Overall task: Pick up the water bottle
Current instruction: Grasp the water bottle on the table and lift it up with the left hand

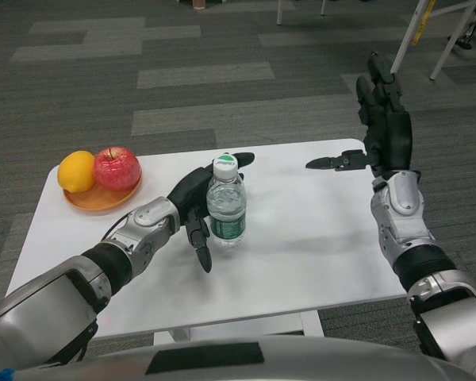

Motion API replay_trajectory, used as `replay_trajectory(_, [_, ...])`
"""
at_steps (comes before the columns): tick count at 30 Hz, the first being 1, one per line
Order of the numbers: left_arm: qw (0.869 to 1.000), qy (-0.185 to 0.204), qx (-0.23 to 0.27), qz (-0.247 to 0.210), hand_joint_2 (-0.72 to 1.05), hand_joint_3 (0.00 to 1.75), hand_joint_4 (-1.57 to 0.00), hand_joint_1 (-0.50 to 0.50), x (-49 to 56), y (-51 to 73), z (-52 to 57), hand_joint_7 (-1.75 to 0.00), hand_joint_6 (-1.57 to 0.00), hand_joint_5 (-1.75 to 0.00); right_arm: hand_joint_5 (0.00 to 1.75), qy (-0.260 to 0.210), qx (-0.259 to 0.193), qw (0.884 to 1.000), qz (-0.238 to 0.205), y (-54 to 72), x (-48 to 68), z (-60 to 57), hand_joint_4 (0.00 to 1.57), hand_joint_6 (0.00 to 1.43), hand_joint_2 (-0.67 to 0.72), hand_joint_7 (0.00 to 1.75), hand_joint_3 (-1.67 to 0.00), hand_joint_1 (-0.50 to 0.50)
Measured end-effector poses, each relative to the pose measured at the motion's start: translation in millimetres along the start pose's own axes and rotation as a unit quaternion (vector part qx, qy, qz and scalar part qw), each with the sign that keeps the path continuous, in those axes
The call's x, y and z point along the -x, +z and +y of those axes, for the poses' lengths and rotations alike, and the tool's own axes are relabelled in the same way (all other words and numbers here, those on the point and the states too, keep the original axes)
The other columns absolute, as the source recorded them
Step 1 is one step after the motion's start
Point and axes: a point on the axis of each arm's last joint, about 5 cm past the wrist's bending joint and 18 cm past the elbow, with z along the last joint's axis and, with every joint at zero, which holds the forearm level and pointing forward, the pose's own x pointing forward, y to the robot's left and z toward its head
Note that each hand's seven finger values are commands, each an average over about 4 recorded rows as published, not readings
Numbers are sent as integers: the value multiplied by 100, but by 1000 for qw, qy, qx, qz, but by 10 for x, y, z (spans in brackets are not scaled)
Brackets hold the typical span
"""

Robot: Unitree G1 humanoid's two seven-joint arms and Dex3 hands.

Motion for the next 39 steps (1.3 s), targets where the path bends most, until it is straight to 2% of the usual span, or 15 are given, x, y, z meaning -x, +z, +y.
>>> replay_trajectory(2, [1000,8,5,-1,-24,9,0,-20,0,-2,-2,-56,0,0,0,0,0,1000,0,0,0,1,0,0,-3,7,-8,-33])
replay_trajectory(4, [1000,16,13,-3,-10,9,0,-18,-1,-6,-6,-63,0,-10,0,0,0,1000,0,0,0,1,0,0,-3,7,-8,-33])
replay_trajectory(6, [1000,24,19,-3,16,9,0,-12,-1,-12,-12,-73,0,-36,0,0,0,1000,-1,0,0,0,0,0,-3,7,-8,-33])
replay_trajectory(7, [999,27,21,-3,23,9,0,-11,-2,-15,-15,-79,-1,-51,0,0,0,1000,-1,1,0,0,0,0,-3,7,-8,-33])
replay_trajectory(8, [999,28,22,-2,34,9,0,-5,-2,-18,-19,-89,-5,-80,0,-1,0,1000,-1,1,0,-1,0,0,-3,7,-8,-33])
replay_trajectory(11, [999,31,20,-1,56,9,0,12,-3,-21,-25,-119,-22,-149,0,-1,0,1000,-1,1,-1,-2,0,0,-3,7,-8,-30])
replay_trajectory(14, [999,38,20,0,69,13,-3,17,-3,-22,-26,-133,-35,-175,0,-3,0,1000,-2,3,-2,-7,0,0,-3,7,-8,-29])
replay_trajectory(17, [999,44,20,1,69,17,-7,20,-1,-25,-23,-133,-41,-175,0,-4,0,1000,-2,5,-3,-11,0,0,-3,7,-8,-27])
replay_trajectory(19, [999,46,20,2,69,22,-11,22,0,-27,-22,-140,-48,-175,0,-4,0,1000,-2,5,-3,-12,0,0,-3,7,-8,-25])
replay_trajectory(23, [999,46,19,3,65,26,-25,27,2,-30,-20,-164,-73,-175,0,-4,0,1000,-2,5,-3,-12,0,0,-3,7,-8,-25])
replay_trajectory(26, [999,47,19,4,60,26,-40,34,4,-32,-18,-168,-91,-175,0,-4,0,1000,-2,4,-2,-12,0,0,-3,7,-8,-25])
replay_trajectory(30, [999,49,19,2,52,26,-51,43,7,-31,-12,-166,-96,-175,0,-4,0,1000,-1,2,4,-14,0,0,-3,7,-8,-25])
replay_trajectory(33, [998,55,22,-6,52,26,-56,49,15,-28,0,-161,-97,-175,0,-5,0,1000,0,-2,11,-17,0,0,-3,7,-8,-23])
replay_trajectory(39, [997,62,36,-36,52,26,-56,50,31,8,8,-161,-88,-175,0,-6,1,1000,2,-7,25,-24,0,0,-3,7,-8,-21])
